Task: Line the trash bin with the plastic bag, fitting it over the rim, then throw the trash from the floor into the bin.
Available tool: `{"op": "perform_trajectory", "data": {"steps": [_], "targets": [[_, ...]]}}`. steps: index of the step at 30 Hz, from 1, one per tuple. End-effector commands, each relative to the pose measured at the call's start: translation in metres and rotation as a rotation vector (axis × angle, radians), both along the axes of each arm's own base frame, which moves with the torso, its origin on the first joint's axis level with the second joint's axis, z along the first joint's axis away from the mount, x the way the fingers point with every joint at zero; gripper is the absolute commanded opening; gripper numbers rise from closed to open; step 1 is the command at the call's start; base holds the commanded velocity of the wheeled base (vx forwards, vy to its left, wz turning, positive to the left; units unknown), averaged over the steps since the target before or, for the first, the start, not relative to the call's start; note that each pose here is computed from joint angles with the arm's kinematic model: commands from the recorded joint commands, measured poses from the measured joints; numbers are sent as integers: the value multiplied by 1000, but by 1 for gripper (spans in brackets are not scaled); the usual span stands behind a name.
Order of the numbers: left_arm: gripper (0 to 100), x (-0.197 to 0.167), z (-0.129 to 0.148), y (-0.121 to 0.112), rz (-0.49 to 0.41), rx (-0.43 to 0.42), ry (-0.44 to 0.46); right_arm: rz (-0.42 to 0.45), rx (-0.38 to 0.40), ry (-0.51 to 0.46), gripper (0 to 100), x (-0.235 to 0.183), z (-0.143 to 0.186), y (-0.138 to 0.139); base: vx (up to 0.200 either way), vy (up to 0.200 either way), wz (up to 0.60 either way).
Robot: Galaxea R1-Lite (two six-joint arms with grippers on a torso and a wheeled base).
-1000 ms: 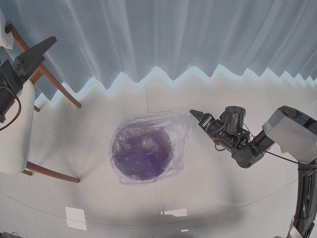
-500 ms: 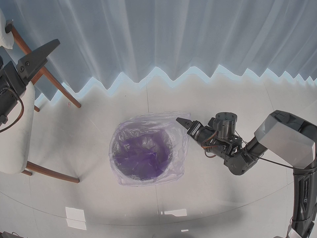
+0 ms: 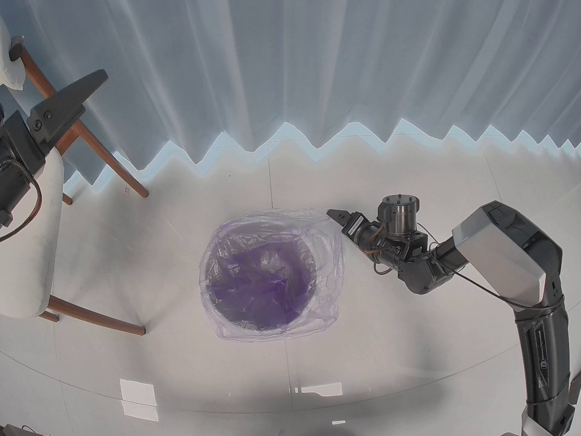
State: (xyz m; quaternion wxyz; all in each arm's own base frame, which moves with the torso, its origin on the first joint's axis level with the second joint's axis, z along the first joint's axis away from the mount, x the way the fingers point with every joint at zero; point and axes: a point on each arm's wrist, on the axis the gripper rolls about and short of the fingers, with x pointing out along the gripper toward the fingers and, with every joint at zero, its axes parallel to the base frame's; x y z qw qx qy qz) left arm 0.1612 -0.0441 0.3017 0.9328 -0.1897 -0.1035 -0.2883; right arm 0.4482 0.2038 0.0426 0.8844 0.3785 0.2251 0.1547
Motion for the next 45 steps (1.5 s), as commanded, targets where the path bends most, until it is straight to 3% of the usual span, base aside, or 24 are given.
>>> {"op": "perform_trajectory", "data": {"steps": [1, 8, 14, 19, 20, 24, 37, 40, 42, 43, 44, 45], "targets": [[100, -2, 1, 0, -1, -2, -8, 3, -37, 60, 100, 24, -27, 11, 0, 0, 0], [100, -3, 2, 0, -2, -3, -9, 33, -113, 110, 100, 43, -41, 28, 0, 0, 0], [100, -3, 1, -1, -9, -1, -7, 38, -117, 108, 100, 46, -50, 34, 0, 0, 0], [100, -4, 1, -1, -9, -1, -9, -18, -56, 58, 100, 45, -10, 28, 0, 0, 0], [100, -4, 1, -1, -9, -1, -9, -25, -9, 65, 100, 40, 8, 25, 0, 0, 0], [100, -4, 1, -1, -11, -1, -9, 15, 54, 71, 100, 26, 40, 21, 0, 0, 0], [100, -5, 1, -1, -11, -2, -12, 8, 100, 83, 100, -5, 86, -8, 0, 0, 0], [100, -5, 2, -1, -11, -2, -12, -5, 29, 52, 100, -21, 83, -32, 0, 0, 0], [100, -3, 3, -1, -11, -2, -15, 9, -94, 36, 100, -36, 71, -48, 0, 0, 0], [100, -3, 3, -1, -11, -2, -15, 11, -106, 37, 100, -38, 69, -49, 0, 0, 0], [100, -2, 4, -1, -14, -2, -16, 34, -229, 31, 100, -54, 54, -57, 0, 0, 0], [100, -1, 4, -2, -21, 2, -12, 46, -299, 21, 100, -62, 45, -61, 0, 0, 0]]}}
